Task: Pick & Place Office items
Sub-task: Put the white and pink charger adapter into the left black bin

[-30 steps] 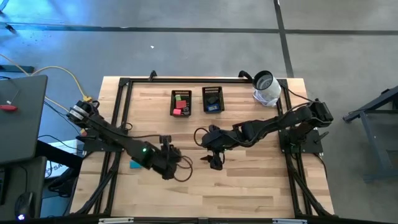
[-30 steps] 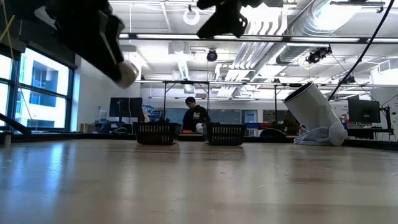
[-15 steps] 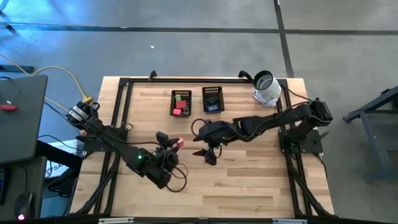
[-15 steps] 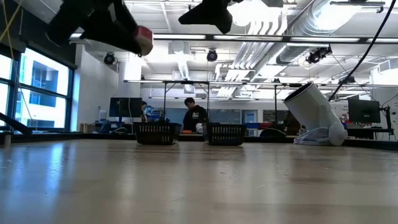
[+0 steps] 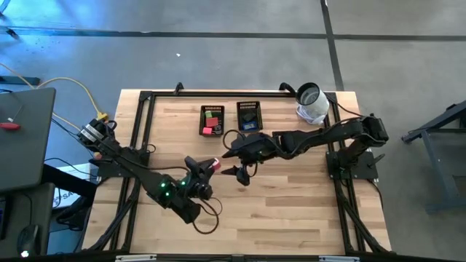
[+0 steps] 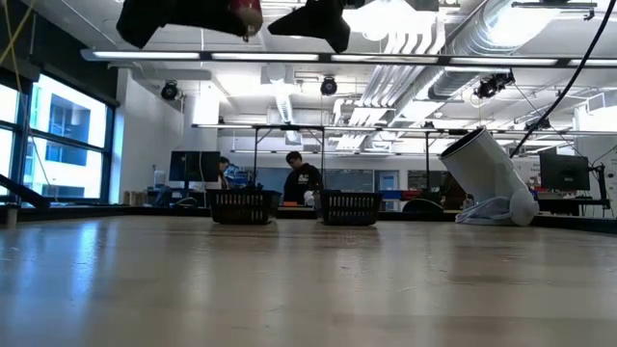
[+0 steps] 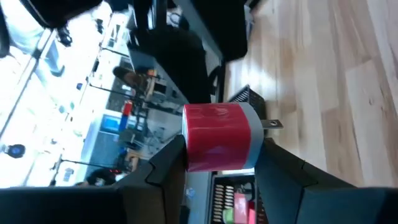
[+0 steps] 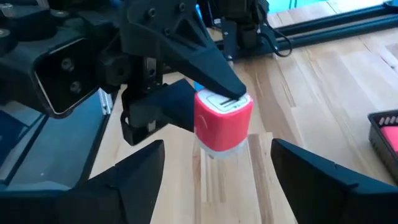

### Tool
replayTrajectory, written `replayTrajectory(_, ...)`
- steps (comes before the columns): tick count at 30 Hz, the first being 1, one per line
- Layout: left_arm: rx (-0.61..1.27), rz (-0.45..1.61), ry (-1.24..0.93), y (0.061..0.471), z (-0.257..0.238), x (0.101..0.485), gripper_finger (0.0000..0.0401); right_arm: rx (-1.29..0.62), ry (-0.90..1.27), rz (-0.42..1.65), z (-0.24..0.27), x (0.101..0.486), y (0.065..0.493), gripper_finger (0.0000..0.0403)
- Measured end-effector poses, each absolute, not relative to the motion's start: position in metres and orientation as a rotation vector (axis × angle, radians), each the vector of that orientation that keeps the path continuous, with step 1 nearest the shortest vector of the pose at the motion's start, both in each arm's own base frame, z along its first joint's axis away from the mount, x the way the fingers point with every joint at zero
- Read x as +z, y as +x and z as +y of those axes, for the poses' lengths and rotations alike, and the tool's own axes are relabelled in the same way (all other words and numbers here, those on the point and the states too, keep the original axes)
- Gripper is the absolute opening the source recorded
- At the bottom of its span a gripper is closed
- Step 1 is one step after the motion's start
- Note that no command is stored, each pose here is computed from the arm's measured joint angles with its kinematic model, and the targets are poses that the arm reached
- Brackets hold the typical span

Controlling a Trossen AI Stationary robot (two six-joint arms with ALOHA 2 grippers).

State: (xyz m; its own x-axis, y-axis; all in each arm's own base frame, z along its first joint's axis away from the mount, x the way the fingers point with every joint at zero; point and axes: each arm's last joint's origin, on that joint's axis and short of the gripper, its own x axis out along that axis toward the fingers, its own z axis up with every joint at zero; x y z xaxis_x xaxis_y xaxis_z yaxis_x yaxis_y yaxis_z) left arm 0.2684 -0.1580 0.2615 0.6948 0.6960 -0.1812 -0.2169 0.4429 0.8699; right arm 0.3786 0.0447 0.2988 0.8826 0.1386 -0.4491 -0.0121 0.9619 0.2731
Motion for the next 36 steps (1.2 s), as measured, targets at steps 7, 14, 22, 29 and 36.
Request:
replayTrajectory(7, 0.63, 0.541, 0.992, 0.272, -0.164, 0.27, 0.0147, 0.125, 0.271, 0.435, 0.046, 0.304, 0.381, 0.0281)
replayTrajectory(14, 0.627, 0.519, 0.995, 0.276, -0.167, 0.275, 0.0147, 0.171, 0.278, 0.392, 0.047, 0.308, 0.382, 0.0281)
replayTrajectory(22, 0.625, 0.501, 1.0, 0.279, -0.169, 0.281, 0.0147, 0.184, 0.28, 0.391, 0.048, 0.308, 0.382, 0.0273)
replayTrajectory(29, 0.615, 0.487, 0.989, 0.28, -0.17, 0.283, 0.0147, 0.204, 0.27, 0.379, 0.048, 0.31, 0.383, 0.0193)
replayTrajectory(36, 0.604, 0.483, 0.986, 0.281, -0.17, 0.283, 0.0147, 0.22, 0.269, 0.38, 0.047, 0.31, 0.383, 0.012)
